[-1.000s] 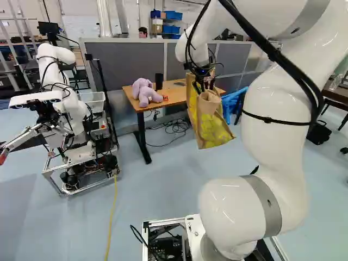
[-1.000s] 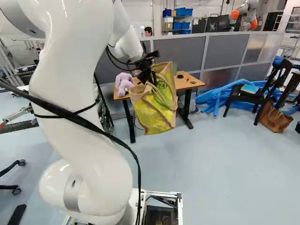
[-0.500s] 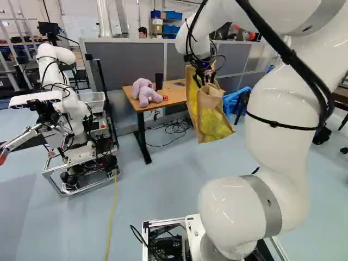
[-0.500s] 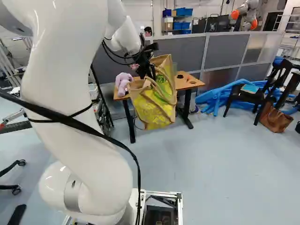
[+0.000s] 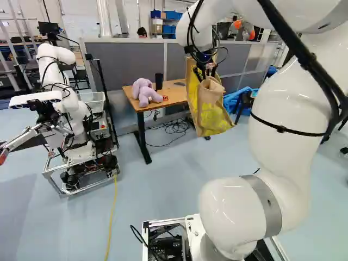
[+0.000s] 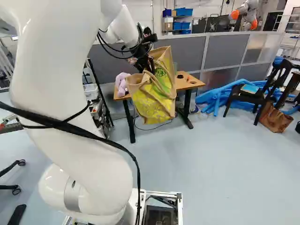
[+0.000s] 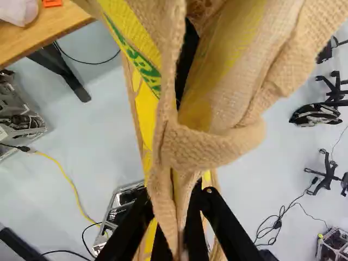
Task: Pick up the bag on the ground and place it on the table
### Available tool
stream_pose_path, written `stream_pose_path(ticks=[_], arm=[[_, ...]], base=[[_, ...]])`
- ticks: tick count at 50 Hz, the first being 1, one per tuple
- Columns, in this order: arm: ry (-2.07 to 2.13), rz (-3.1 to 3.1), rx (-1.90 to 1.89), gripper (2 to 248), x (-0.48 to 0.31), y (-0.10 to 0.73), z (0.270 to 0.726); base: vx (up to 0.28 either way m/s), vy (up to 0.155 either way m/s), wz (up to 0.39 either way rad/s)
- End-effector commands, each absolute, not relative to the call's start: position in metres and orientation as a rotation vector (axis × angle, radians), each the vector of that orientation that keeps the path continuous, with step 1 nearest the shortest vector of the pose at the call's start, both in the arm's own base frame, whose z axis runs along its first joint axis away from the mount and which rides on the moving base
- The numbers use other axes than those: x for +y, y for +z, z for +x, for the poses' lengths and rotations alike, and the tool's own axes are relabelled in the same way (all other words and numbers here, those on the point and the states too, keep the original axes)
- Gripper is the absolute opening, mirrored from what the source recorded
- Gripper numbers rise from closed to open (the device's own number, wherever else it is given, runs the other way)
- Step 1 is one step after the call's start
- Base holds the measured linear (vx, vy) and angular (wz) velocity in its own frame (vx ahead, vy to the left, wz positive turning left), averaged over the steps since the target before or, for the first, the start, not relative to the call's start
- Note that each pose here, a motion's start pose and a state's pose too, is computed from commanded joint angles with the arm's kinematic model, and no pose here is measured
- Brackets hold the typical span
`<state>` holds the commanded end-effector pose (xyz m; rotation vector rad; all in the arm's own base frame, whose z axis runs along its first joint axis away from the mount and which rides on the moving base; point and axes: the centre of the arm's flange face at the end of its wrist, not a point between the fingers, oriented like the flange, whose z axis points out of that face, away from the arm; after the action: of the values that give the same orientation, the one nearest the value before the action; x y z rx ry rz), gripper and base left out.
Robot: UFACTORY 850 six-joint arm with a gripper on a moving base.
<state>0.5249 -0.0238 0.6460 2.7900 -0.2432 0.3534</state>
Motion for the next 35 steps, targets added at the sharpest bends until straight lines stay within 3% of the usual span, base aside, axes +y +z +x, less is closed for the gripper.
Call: stream_pose_path(ticks=[35], arm=[[0.478,2.704,-0.217,21,-0.030,0.698,0.518]], base=[[0.000,0.000,0.000]])
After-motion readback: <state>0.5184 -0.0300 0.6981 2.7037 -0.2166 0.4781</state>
